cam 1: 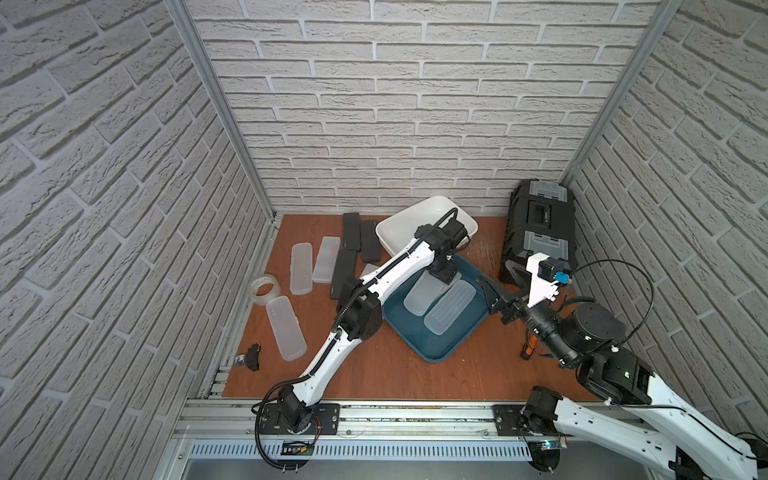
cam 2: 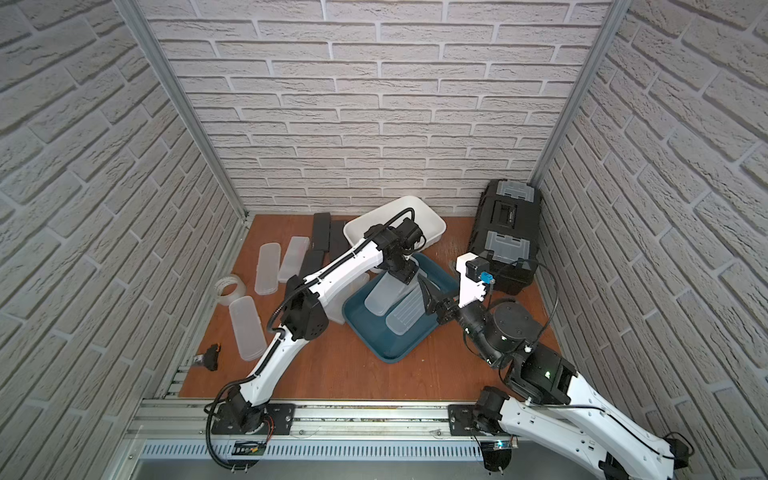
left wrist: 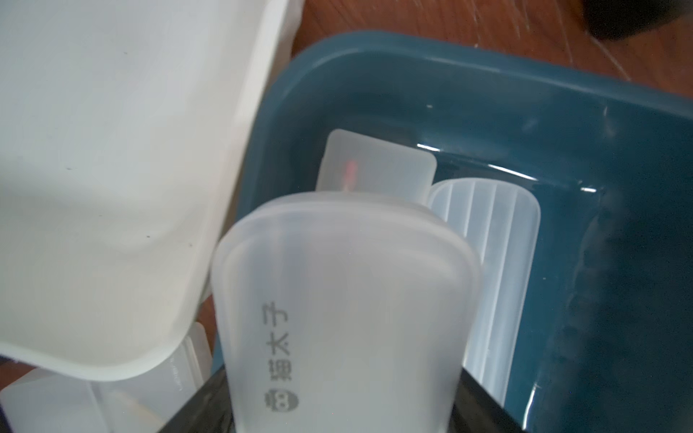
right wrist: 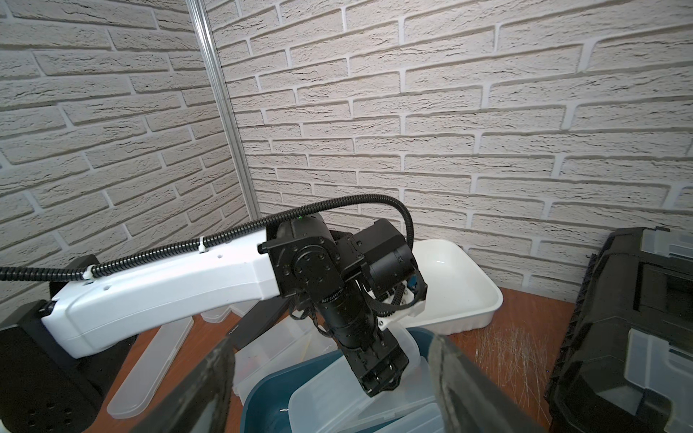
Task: Place the pencil cases by color into the storage box
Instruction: Place the pencil case at the storage box.
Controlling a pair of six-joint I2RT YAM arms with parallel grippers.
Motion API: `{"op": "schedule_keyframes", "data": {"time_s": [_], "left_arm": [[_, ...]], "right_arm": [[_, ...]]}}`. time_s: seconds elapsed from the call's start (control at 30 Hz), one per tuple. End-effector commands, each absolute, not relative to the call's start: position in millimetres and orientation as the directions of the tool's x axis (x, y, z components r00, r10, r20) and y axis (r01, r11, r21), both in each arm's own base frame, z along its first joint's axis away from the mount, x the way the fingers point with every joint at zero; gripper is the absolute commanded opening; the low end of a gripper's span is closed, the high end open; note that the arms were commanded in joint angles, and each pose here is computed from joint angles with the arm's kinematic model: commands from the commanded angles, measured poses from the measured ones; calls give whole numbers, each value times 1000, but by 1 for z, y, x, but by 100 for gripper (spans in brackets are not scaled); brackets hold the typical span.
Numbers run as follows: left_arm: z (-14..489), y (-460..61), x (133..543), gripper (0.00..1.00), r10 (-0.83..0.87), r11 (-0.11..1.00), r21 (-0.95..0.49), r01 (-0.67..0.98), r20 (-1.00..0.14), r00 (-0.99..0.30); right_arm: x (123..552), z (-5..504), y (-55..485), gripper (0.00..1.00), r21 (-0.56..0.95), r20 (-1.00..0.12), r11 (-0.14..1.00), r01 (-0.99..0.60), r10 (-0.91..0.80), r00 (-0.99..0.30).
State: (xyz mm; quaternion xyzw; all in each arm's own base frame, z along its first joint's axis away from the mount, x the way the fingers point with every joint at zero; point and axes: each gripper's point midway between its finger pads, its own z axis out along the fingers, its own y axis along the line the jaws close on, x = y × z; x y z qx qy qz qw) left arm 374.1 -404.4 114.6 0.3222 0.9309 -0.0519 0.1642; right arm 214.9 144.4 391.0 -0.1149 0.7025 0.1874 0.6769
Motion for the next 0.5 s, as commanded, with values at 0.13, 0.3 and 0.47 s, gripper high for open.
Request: {"op": "schedule_keyframes", "data": {"time_s": [0.13, 0.3, 0.47], "left_arm": [[109, -436, 354, 71, 629, 728, -39, 684, -359, -690], [100, -458, 338, 71, 644, 703, -71, 708, -358, -676], [86, -472, 324, 71, 655, 690, -94, 717, -340, -675]], "right_arm": [[212, 391, 144, 81, 133, -991, 896, -423, 114, -69], [211, 390, 145, 81, 140, -990, 892, -430, 115, -84], [210, 388, 147, 81, 147, -988, 887, -437, 116, -98]]}}
